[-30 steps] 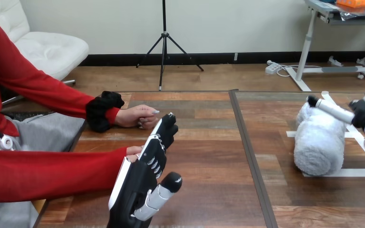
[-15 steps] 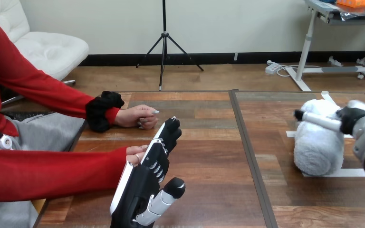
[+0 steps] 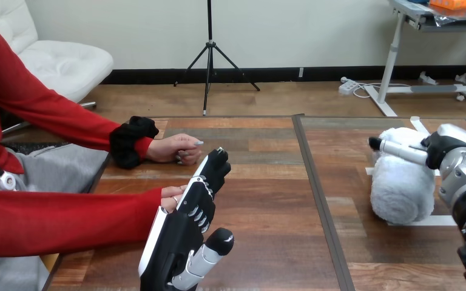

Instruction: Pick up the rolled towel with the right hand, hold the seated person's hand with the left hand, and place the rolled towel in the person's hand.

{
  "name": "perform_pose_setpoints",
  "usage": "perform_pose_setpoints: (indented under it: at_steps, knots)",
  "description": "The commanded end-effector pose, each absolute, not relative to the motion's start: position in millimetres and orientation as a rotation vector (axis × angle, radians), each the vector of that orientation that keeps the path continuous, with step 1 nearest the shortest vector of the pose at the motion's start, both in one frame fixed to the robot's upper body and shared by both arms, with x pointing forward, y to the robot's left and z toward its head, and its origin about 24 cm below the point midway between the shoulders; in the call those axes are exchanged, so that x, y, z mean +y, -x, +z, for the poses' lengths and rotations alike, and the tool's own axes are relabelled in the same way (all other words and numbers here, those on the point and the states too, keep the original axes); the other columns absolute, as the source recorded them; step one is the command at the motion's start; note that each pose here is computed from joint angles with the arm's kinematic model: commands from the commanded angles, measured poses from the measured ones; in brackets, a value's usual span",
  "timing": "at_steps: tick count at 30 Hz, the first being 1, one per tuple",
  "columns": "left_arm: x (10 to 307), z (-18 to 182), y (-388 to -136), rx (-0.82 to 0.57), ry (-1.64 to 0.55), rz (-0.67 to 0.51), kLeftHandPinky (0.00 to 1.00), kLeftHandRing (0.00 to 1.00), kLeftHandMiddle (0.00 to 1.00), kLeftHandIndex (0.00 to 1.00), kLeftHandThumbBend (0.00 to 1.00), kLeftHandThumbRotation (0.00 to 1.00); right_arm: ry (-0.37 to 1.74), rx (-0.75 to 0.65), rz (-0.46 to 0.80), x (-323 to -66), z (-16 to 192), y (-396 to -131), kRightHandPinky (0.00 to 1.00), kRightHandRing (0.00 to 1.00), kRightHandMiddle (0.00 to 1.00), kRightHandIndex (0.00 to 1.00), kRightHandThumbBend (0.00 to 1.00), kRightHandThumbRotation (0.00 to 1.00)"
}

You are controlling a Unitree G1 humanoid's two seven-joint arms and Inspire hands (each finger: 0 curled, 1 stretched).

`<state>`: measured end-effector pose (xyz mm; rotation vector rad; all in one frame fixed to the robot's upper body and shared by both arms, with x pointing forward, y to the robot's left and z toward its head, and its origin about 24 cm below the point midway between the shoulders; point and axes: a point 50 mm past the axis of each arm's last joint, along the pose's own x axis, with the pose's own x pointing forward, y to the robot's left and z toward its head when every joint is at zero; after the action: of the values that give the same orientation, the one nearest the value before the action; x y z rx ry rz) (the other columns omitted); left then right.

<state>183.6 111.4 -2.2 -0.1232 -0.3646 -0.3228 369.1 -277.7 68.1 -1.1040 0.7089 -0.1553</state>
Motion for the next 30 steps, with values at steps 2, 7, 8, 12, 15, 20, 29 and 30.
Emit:
perform_pose_setpoints:
  at_steps: [2, 7, 8, 12, 15, 20, 29, 30]
  knots:
    - [110.1, 13.6, -189.0, -0.452, 0.131, -0.320, 0.96, 0.95, 0.95, 0.93, 1.00, 0.77, 0.968, 0.666, -0.222, -266.7, 58.7, -368.4, 0.30, 0.57, 0.74, 0.82, 1.00, 0.71]
    - [111.6, 14.3, -187.4, -0.455, 0.126, -0.317, 0.95, 0.94, 0.95, 0.93, 1.00, 0.77, 0.945, 0.651, -0.243, -266.5, 52.4, -365.3, 0.36, 0.66, 0.78, 0.78, 1.00, 0.54]
    - [111.8, 14.4, -187.1, -0.455, 0.126, -0.317, 0.95, 0.94, 0.95, 0.93, 1.00, 0.77, 0.944, 0.651, -0.246, -266.4, 51.3, -364.6, 0.39, 0.68, 0.79, 0.77, 1.00, 0.46]
    - [113.2, 14.7, -186.0, -0.455, 0.125, -0.319, 0.94, 0.94, 0.95, 0.93, 1.00, 0.76, 0.919, 0.647, -0.260, -266.4, 46.8, -362.2, 0.40, 0.66, 0.77, 0.74, 1.00, 0.35]
    - [114.1, 14.7, -185.1, -0.455, 0.127, -0.315, 0.94, 0.94, 0.95, 0.93, 1.00, 0.76, 0.893, 0.636, -0.271, -266.0, 43.9, -360.7, 0.36, 0.56, 0.70, 0.72, 1.00, 0.27]
    - [115.0, 15.0, -183.4, -0.449, 0.127, -0.307, 0.94, 0.93, 0.94, 0.92, 1.00, 0.76, 0.881, 0.615, -0.278, -265.3, 38.7, -358.1, 0.28, 0.42, 0.59, 0.73, 1.00, 0.13]
    - [115.7, 15.9, -181.5, -0.437, 0.142, -0.313, 0.97, 0.95, 0.94, 0.92, 1.00, 0.75, 0.848, 0.611, -0.280, -262.0, 32.7, -355.6, 0.24, 0.34, 0.51, 0.73, 0.98, 0.02]
    - [116.1, 16.2, -181.3, -0.437, 0.143, -0.314, 0.97, 0.95, 0.94, 0.92, 1.00, 0.75, 0.850, 0.611, -0.279, -261.7, 32.6, -355.7, 0.24, 0.34, 0.50, 0.72, 0.98, 0.01]
